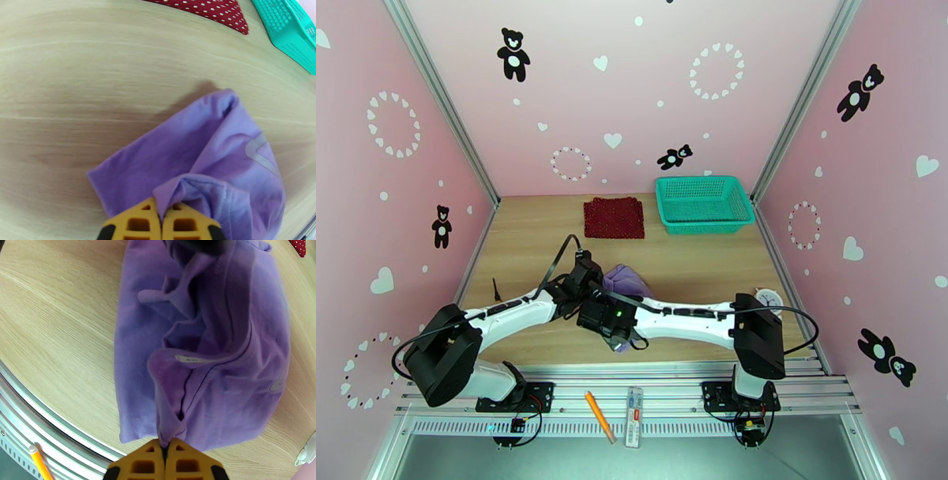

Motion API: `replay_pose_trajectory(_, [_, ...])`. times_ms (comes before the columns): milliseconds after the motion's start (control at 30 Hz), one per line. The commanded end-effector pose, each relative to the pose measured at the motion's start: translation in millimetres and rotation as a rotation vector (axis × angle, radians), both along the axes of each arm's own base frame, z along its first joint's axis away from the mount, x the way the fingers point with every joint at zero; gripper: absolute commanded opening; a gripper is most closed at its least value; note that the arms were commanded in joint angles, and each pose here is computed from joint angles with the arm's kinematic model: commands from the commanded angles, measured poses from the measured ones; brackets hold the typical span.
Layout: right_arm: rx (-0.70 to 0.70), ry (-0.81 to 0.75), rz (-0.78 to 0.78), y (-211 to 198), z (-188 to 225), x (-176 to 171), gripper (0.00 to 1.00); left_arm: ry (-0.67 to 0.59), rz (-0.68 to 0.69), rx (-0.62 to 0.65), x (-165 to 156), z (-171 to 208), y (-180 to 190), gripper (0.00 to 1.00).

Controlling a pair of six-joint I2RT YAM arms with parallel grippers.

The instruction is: Fold and stack the mixed laundry pile

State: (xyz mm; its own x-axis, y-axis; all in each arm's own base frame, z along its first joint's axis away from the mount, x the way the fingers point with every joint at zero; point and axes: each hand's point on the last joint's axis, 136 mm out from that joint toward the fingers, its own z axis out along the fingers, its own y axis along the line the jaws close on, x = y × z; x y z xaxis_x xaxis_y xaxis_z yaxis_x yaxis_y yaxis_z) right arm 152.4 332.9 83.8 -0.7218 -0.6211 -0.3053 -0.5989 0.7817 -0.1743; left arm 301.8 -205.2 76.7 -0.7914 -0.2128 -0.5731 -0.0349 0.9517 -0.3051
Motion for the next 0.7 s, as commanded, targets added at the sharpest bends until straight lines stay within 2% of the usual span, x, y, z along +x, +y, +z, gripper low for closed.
replay_pose_trajectory(0, [0.023,0.001,0.014,15.6,-2.2,-2.7,0.0,-0.018,0.06,0.036,1.9,-2.7,11.1,0.0])
replay_pose_trajectory(67, [0.024,0.015,0.026,19.2,-7.6,-6.5,0.01,-0.021,0.075,0.057,1.2,-2.6,16.5,0.08])
replay_pose_trajectory(167, [0.018,0.034,0.036,21.8,-15.3,-11.5,0.13,-0.02,0.087,0.079,-0.6,-2.4,22.7,0.2])
replay_pose_trajectory(233, [0.015,0.04,0.043,22.3,-17.6,-14.3,0.22,-0.017,0.086,0.085,-2.4,-2.8,23.7,0.34])
replay_pose_trajectory(367, [0.028,0.037,0.041,20.2,-13.2,-15.7,0.42,-0.012,0.087,0.086,-7.7,-1.5,25.9,0.69])
replay_pose_trajectory(433, [0.04,0.029,0.038,18.0,-7.2,-15.3,0.47,-0.02,0.085,0.085,-9.4,4.4,25.9,0.76])
replay_pose_trajectory(600, [0.084,-0.023,0.028,4.7,25.4,-10.9,0.57,-0.068,0.087,0.09,-10.9,37.0,30.8,0.86])
replay_pose_trajectory(667, [0.1,-0.036,0.003,-7.9,40.3,-4.8,0.56,-0.088,0.095,0.098,-11.0,52.5,35.1,0.97])
